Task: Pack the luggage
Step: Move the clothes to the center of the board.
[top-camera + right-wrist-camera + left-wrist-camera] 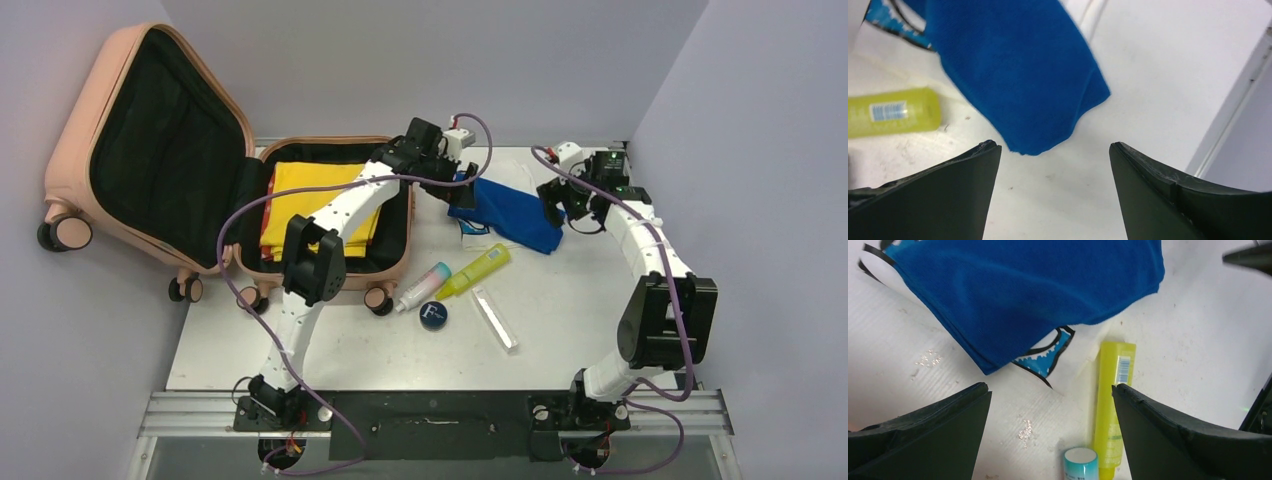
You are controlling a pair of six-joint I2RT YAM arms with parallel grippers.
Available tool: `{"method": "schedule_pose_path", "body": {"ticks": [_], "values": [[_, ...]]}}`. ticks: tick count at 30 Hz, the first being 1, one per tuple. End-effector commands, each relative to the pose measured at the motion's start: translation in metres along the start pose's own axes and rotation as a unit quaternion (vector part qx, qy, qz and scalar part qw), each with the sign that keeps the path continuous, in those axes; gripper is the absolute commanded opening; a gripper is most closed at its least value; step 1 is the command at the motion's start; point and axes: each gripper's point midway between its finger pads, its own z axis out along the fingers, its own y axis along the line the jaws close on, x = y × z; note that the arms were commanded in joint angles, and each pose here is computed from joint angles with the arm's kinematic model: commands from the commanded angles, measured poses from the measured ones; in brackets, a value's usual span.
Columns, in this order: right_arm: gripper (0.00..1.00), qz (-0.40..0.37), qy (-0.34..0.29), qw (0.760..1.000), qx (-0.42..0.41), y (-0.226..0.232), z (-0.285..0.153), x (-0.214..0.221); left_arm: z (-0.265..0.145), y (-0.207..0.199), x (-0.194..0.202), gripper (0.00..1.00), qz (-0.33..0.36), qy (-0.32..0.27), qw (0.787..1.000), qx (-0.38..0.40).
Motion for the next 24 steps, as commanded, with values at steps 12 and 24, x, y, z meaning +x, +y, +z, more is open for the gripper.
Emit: {"method": "schedule_pose_path", "body": {"ticks": [12, 24], "values": [[0.82, -0.029, -0.045, 0.996, -0.067, 0.049, -0.024, -0.007, 0.050, 0.056, -0.009, 0.96, -0.115, -0.032, 0.993, -0.021], [0.82, -0.058, -0.016, 0.995, -0.075, 0.060, -0.020, 0.007, 0.064, 0.061, 0.005, 0.98, -0.197, -0.030, 0.979, 0.044]]}}
